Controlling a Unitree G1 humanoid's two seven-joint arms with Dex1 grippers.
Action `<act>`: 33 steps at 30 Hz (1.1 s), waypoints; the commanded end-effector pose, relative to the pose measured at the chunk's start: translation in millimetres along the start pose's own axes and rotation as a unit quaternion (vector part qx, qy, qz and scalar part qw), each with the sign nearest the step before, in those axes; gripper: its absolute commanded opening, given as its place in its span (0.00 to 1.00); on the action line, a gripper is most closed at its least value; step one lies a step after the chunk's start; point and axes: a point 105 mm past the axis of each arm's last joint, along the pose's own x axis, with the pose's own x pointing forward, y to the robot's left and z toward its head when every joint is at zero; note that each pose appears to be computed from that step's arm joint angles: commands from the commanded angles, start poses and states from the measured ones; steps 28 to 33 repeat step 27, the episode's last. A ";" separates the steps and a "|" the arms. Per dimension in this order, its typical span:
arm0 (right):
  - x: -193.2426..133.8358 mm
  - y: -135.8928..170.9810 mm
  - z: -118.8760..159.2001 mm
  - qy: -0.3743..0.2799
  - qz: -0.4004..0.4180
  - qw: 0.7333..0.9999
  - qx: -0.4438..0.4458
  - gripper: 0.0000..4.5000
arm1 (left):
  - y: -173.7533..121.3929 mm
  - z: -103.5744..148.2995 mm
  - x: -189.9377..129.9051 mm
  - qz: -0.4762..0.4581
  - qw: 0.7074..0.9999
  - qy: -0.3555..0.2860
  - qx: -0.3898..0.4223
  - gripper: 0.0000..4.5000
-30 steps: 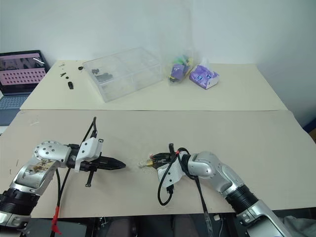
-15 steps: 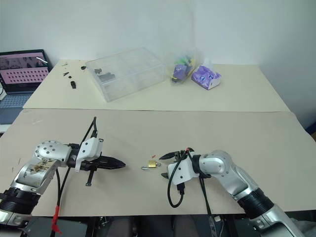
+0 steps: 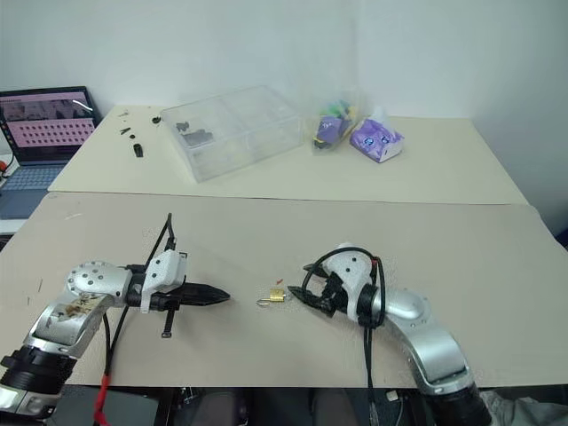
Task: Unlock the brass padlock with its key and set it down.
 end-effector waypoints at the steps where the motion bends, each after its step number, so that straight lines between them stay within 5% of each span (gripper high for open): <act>1: -1.3 5.1 6.6 -0.012 -0.020 1.000 -0.004 0.69 | 3.8 8.2 -5.6 0.033 0.999 -0.016 0.006 0.00; 4: -5.6 -11.9 7.7 -0.022 -0.096 0.995 0.007 0.69 | 16.1 6.9 -9.9 0.110 0.993 -0.041 -0.033 0.00; 7: -22.1 -58.8 4.2 -0.008 -0.277 0.961 -0.019 0.69 | 45.5 2.9 -20.4 0.280 0.951 -0.087 -0.100 0.00; 13: -81.5 -123.5 -5.1 0.043 -0.546 0.832 -0.084 0.69 | 101.0 -14.2 -81.1 0.614 0.750 -0.153 -0.195 0.00; 15: -97.1 -137.0 -9.6 0.046 -0.581 0.808 -0.083 0.69 | 109.2 -27.3 -106.0 0.688 0.679 -0.152 -0.208 0.00; 18: -107.6 -147.5 -18.2 0.041 -0.594 0.801 -0.066 0.69 | 112.1 -48.7 -126.0 0.741 0.612 -0.149 -0.231 0.00; 24: -99.2 -150.5 -29.1 0.049 -0.547 0.831 -0.089 0.69 | 116.9 -71.0 -137.5 0.748 0.612 -0.128 -0.221 0.00; 33: -96.9 -152.6 -34.7 0.046 -0.547 0.832 -0.081 0.69 | 121.2 -72.7 -146.7 0.756 0.605 -0.129 -0.212 0.00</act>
